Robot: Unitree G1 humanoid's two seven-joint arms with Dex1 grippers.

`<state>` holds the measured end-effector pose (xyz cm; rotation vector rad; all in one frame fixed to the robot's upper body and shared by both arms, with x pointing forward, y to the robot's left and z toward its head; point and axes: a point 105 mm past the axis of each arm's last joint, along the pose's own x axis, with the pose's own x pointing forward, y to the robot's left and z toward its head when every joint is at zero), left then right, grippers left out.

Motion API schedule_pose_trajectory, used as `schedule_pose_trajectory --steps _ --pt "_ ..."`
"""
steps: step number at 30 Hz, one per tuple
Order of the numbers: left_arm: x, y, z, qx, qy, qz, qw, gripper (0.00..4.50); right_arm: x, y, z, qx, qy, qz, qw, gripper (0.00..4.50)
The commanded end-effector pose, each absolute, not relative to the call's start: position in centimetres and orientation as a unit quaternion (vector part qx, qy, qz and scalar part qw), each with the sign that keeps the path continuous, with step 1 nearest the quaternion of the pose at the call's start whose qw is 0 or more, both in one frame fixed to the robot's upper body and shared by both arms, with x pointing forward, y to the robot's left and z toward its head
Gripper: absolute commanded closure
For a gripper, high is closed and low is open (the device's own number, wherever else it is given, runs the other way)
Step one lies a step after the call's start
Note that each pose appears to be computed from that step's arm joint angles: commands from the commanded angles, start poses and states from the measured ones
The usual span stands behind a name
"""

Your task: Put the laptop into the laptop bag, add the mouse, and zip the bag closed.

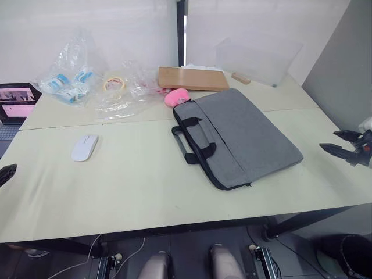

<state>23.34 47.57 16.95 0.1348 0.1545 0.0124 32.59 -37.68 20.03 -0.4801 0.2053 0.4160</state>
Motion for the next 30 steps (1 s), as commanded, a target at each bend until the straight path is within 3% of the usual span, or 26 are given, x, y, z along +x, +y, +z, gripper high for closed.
schedule_pose_trajectory --steps 1,4,5,8,11,17,23,30 --pt "22.9 48.2 19.3 0.083 0.047 0.016 0.995 0.00 32.6 -38.3 22.0 -0.265 0.075 0.192 0.942 1.01" --pt "22.8 48.1 19.2 0.077 0.045 0.014 0.996 0.00 33.2 -37.6 22.4 -0.266 0.064 0.208 0.939 0.07" --pt "22.8 48.1 19.2 0.074 0.043 0.016 0.996 0.00 33.6 -37.1 22.6 -0.265 0.057 0.215 0.938 0.03" --pt "22.6 48.2 19.0 0.064 0.038 0.022 0.997 0.00 34.4 -34.2 23.4 -0.250 0.036 0.272 0.929 0.03" --pt "22.3 48.1 18.4 0.057 0.040 0.024 0.997 0.00 34.9 -28.6 25.9 -0.212 -0.031 0.355 0.910 0.03" --pt "22.5 47.3 17.5 0.046 0.036 0.023 0.998 0.00 31.9 -19.5 29.7 -0.116 -0.124 0.509 0.844 0.03" --pt "22.6 46.4 17.1 0.037 0.029 0.022 0.999 0.00 29.3 -14.6 29.1 -0.133 -0.133 0.605 0.774 0.03" --pt "21.6 46.3 17.4 0.032 0.025 0.037 0.998 0.00 29.4 -13.1 28.6 -0.142 -0.151 0.610 0.765 0.03"
